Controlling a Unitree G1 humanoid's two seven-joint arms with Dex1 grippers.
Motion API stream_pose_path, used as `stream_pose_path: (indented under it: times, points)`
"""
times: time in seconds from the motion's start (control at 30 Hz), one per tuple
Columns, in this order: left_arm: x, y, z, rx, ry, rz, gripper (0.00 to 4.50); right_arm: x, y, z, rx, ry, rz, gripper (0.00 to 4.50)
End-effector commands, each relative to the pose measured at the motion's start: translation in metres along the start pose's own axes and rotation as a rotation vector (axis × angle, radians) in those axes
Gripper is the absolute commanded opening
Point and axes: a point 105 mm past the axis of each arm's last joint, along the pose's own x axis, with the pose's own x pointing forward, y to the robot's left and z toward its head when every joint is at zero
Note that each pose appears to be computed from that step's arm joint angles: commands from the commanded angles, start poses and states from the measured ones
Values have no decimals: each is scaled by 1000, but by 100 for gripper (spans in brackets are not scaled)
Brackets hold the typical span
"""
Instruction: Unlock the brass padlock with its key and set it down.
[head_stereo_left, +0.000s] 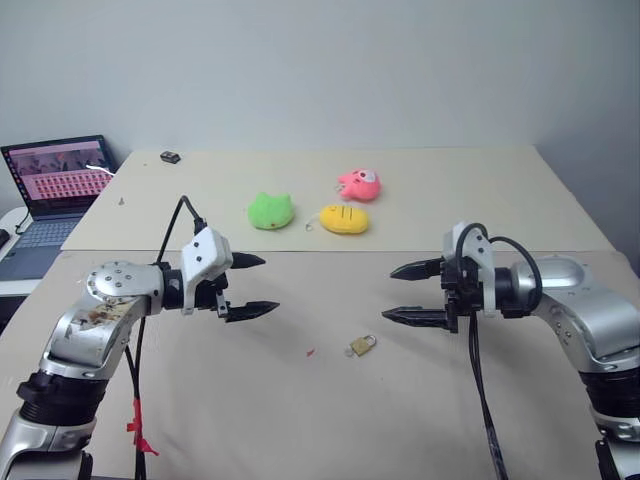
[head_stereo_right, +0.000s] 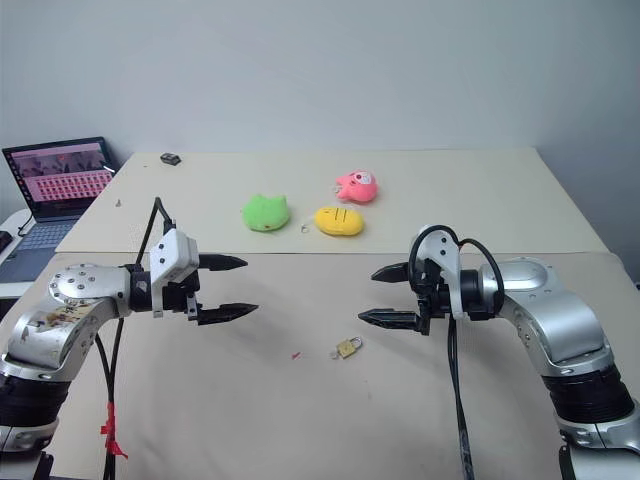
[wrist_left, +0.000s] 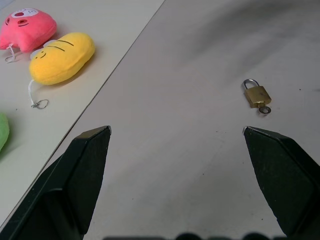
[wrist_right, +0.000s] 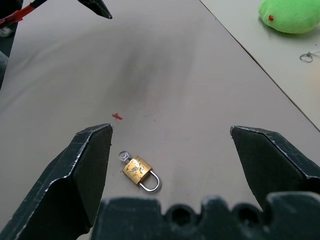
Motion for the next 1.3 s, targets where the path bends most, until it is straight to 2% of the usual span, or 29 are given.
stream_pose_path:
  times: [0.03,0.33,0.57,0.97,1.07,1.3]
  points:
    - [0,3,12,34,0,-4,450,-4,3,11,-39,-26,-13,444]
    - [2,6,10,-10,60,-23,450,38,24,-12,-153,77,110,444]
    - [0,7,7,0,105,-9,450,68,21,-42,-283,156,174,444]
    - [-5,6,9,-7,118,28,450,75,11,-61,-353,217,269,444]
    - [-5,6,9,-9,119,32,450,76,11,-64,-346,217,284,369]
    - [-5,6,10,-14,111,38,450,77,15,-67,-337,210,306,120]
